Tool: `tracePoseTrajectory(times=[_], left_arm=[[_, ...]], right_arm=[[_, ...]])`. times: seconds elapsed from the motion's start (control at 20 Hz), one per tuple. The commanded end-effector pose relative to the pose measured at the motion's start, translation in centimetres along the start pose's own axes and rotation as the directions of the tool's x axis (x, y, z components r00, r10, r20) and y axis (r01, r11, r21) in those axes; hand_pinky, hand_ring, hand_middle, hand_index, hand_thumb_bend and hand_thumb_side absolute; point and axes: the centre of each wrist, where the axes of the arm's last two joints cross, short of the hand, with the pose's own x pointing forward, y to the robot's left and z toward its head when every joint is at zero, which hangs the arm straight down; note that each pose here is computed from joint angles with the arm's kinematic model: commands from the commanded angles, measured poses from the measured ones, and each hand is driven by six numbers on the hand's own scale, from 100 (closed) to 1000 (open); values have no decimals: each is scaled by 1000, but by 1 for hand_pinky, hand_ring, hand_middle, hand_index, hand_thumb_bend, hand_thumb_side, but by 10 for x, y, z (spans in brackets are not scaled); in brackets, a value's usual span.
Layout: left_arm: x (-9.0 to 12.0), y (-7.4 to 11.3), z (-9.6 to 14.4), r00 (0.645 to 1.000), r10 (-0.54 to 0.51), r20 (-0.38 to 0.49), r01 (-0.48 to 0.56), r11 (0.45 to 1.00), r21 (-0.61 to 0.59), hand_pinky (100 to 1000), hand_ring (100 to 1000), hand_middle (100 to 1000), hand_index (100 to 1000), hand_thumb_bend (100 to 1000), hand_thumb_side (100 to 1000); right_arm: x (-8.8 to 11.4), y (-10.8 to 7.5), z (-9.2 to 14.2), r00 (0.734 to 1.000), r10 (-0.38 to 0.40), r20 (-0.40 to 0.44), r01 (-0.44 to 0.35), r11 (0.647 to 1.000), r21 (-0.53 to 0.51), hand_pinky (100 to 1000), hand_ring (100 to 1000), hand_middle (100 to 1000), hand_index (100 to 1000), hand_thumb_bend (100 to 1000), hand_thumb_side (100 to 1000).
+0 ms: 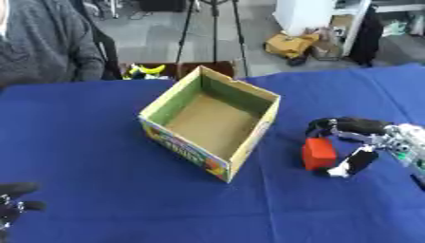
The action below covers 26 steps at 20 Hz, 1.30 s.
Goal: Pick up objects on the table and place them in the box.
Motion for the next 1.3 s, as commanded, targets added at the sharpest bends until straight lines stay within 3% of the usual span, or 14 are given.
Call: tracePoseTrajectory(times=[0.05,0.3,0.85,1.3], left_arm=[[6,1,-4,1000,-8,24,9,1000,-7,568,743,629,704,100,780],[6,2,-4,1000,-10,25,10,1000,-3,568,743,629,704,100,780],[7,3,-4,999,-20,26,20,1000,-5,569,744,629,703,100,778],[9,-3,-10,999,-1,37,3,999,-52,569,744,629,703,100,778]], right_arm=[[0,-19,5,999,43,-11,-43,997,-59,811,980,841,402,100,225],[7,-30,4,998,55,17,-53,992,-115,808,979,837,383,100,220],[27,-99,8,989,121,81,-93,953,-288,811,950,844,367,100,206],[30,-129,-8,987,130,96,-94,946,-309,810,956,848,380,100,209]])
